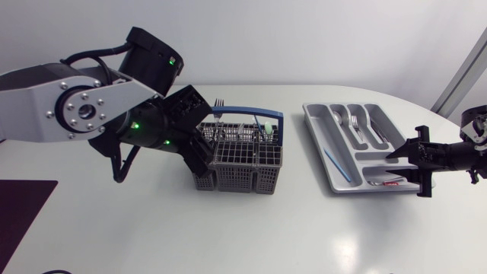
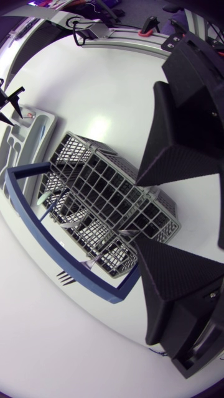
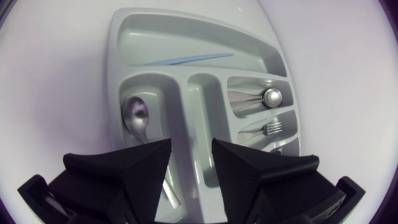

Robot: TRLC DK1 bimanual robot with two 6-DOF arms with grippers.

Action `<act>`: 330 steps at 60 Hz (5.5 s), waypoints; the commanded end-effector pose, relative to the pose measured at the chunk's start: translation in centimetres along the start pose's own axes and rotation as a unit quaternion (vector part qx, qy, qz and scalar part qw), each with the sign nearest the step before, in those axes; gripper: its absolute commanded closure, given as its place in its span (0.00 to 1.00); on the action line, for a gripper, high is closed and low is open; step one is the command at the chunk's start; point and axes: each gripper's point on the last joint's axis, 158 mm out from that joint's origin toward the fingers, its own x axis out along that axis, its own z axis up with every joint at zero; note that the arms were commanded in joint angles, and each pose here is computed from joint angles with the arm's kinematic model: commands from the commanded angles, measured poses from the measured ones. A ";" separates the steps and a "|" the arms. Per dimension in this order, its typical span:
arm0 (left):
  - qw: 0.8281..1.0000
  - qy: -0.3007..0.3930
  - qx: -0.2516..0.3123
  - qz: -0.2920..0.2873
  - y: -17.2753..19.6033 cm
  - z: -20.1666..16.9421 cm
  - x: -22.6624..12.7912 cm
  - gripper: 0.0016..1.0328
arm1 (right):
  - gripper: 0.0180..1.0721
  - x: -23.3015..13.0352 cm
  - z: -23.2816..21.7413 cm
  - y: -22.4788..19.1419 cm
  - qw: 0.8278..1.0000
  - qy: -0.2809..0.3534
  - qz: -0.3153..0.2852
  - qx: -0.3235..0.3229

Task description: Unload the cutlery basket into the drawer organizer.

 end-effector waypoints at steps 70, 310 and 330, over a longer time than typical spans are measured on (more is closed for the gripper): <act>0.987 -0.025 0.040 0.157 1.8 -1.7 4.4 0.28 | 0.28 -6.3 19.0 5.2 0.929 -0.183 0.005 0.320; 0.967 -0.195 -0.149 -0.069 -4.9 14.6 -1.5 0.87 | 0.80 -4.9 37.0 1.0 0.920 -0.256 -0.180 0.236; 0.968 -0.189 -0.152 -0.069 -4.9 14.3 -1.0 0.87 | 0.88 -4.4 36.9 1.4 0.924 -0.251 -0.176 0.231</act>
